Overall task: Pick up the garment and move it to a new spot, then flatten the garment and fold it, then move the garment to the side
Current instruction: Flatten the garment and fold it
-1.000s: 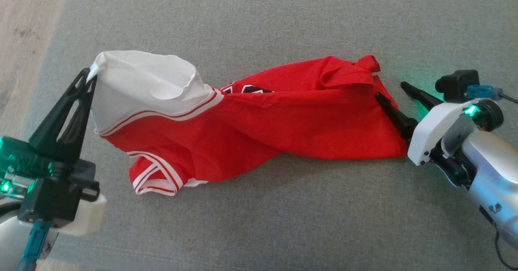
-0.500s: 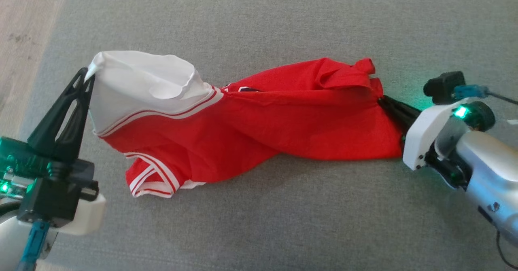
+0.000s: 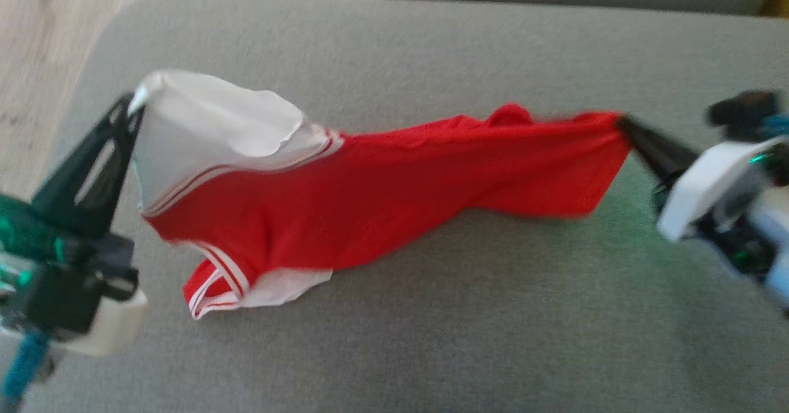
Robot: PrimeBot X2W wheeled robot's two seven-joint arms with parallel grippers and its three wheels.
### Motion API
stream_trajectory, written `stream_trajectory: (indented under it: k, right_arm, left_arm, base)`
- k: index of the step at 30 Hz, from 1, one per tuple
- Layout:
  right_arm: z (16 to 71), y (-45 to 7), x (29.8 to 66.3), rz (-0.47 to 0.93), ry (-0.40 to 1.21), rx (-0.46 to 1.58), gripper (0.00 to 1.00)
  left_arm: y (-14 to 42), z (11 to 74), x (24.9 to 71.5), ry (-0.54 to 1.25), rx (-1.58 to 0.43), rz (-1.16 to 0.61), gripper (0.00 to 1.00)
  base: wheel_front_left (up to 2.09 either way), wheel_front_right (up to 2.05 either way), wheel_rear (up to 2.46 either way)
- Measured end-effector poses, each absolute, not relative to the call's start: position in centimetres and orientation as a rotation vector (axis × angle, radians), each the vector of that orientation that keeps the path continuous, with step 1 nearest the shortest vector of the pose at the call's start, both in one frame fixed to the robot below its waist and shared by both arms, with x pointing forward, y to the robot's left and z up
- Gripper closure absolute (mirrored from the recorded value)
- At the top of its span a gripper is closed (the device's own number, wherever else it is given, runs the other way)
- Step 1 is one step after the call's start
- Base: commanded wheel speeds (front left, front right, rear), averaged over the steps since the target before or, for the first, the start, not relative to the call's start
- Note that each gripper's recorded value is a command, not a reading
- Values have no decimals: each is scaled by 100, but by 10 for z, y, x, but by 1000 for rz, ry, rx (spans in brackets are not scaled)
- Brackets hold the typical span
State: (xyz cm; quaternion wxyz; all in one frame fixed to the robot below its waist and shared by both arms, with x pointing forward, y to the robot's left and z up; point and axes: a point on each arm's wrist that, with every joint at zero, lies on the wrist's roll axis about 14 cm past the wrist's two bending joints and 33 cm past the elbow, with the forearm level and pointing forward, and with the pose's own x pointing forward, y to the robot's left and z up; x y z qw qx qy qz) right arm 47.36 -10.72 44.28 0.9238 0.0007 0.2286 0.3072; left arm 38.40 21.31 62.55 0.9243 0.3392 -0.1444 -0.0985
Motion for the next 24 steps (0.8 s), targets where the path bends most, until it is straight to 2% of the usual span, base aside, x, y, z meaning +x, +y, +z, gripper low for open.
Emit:
stream_trajectory:
  k: [4, 10, 11, 14, 18, 20, 24]
  right_arm:
    - [504, -139, 479, 583, 338, 16, 100]
    - [631, -189, 475, 510, 67, -17, 100]
    - [631, -189, 475, 510, 67, -17, 100]
    - [687, -222, 463, 437, -35, -89, 100]
    - [760, -247, 439, 375, -182, -169, 100]
    - [809, -268, 424, 297, -293, -241, 100]
    - [824, -286, 430, 209, -287, -308, 100]
  left_arm:
    - [194, 673, 385, -426, 690, -276, 100]
    - [159, 750, 381, -629, 710, -413, 100]
    - [159, 750, 381, -629, 710, -413, 100]
    - [145, 789, 378, -727, 735, -461, 100]
    - [120, 840, 370, -867, 695, -524, 100]
    - [109, 872, 373, -933, 631, -546, 100]
    - [103, 896, 396, -945, 546, -556, 100]
  base:
    - [0, 0, 0]
    - [0, 0, 0]
    - [0, 0, 0]
    - [0, 0, 0]
    - [0, 0, 0]
    - [0, 0, 0]
    - [0, 0, 0]
